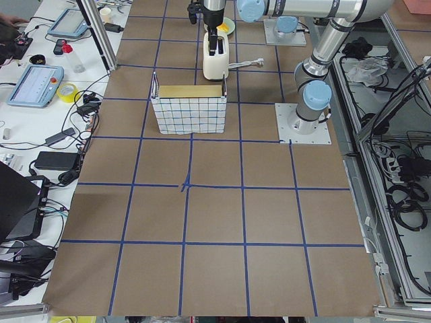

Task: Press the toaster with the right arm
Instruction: 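Push the toaster lever down with the right gripper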

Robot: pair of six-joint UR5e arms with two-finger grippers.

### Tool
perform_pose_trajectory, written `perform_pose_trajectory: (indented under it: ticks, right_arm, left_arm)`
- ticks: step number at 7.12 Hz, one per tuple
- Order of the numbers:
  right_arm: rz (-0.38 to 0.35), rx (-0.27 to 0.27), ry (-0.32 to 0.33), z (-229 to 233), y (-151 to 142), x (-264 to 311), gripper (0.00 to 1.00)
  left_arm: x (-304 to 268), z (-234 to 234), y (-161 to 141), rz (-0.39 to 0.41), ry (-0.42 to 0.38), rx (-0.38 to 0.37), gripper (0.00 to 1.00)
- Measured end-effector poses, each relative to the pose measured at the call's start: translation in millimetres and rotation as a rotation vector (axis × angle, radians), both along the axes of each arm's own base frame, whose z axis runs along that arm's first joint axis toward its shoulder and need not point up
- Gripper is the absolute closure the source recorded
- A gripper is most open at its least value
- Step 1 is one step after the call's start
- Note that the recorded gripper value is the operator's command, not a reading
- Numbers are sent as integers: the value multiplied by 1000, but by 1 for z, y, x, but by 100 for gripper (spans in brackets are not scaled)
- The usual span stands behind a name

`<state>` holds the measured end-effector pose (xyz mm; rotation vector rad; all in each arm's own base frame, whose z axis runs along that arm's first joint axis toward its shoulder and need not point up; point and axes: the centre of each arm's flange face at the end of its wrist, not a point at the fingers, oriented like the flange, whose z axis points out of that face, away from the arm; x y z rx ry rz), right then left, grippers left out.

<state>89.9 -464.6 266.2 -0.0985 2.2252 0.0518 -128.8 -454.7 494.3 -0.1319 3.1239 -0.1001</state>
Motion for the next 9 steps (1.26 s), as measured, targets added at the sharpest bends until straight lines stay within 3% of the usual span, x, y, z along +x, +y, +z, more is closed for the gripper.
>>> perform_pose_trajectory:
  ticks: [9]
  right_arm:
    - [26,30,30,-30,-1,-3,100]
  left_arm:
    - [0,0,0,0,1,0,0]
